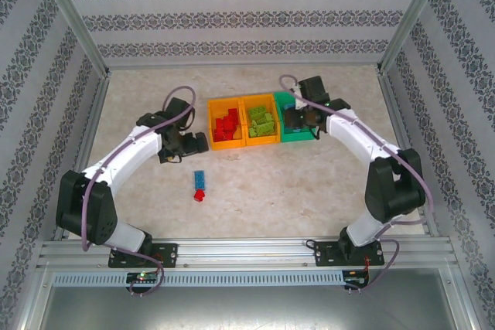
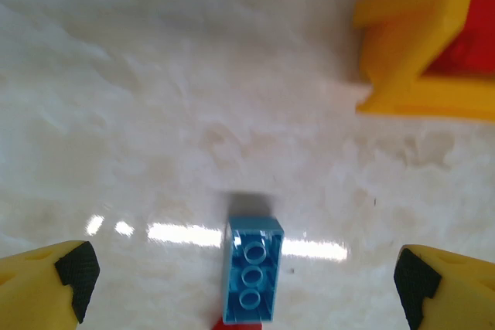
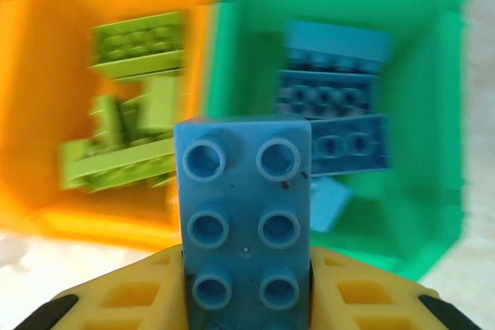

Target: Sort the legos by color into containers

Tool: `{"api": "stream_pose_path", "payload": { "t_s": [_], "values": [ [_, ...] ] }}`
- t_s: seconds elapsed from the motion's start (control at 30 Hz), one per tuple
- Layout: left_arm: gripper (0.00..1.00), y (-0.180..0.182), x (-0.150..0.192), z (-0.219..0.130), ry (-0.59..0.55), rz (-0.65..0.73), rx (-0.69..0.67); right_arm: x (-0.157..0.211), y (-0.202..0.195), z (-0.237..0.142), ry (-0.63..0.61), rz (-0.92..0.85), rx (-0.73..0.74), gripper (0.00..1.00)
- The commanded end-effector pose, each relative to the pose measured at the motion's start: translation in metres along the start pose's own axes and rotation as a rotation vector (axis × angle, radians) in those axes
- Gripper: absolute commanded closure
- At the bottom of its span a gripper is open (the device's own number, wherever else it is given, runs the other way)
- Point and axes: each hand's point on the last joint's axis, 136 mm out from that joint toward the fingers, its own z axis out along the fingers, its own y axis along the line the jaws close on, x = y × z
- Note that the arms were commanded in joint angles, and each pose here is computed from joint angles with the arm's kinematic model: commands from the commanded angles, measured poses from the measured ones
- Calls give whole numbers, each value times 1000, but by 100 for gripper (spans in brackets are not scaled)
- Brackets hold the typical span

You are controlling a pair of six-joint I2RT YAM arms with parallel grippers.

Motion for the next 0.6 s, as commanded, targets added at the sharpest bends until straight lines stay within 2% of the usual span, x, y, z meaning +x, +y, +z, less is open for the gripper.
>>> {"api": "stream_pose_path", "payload": {
  "t_s": [0.0,0.23,0.57],
  "values": [
    [1,5,33,11,91,60,-69,-7,-13,11,51,86,-17,66],
    [4,-2,62,27,149,86,-60,-18,-31,43,123,122,6,65],
    [11,-4,81,46,235,88,-69,-16,-36,61,170,144,23,47]
  ]
}}
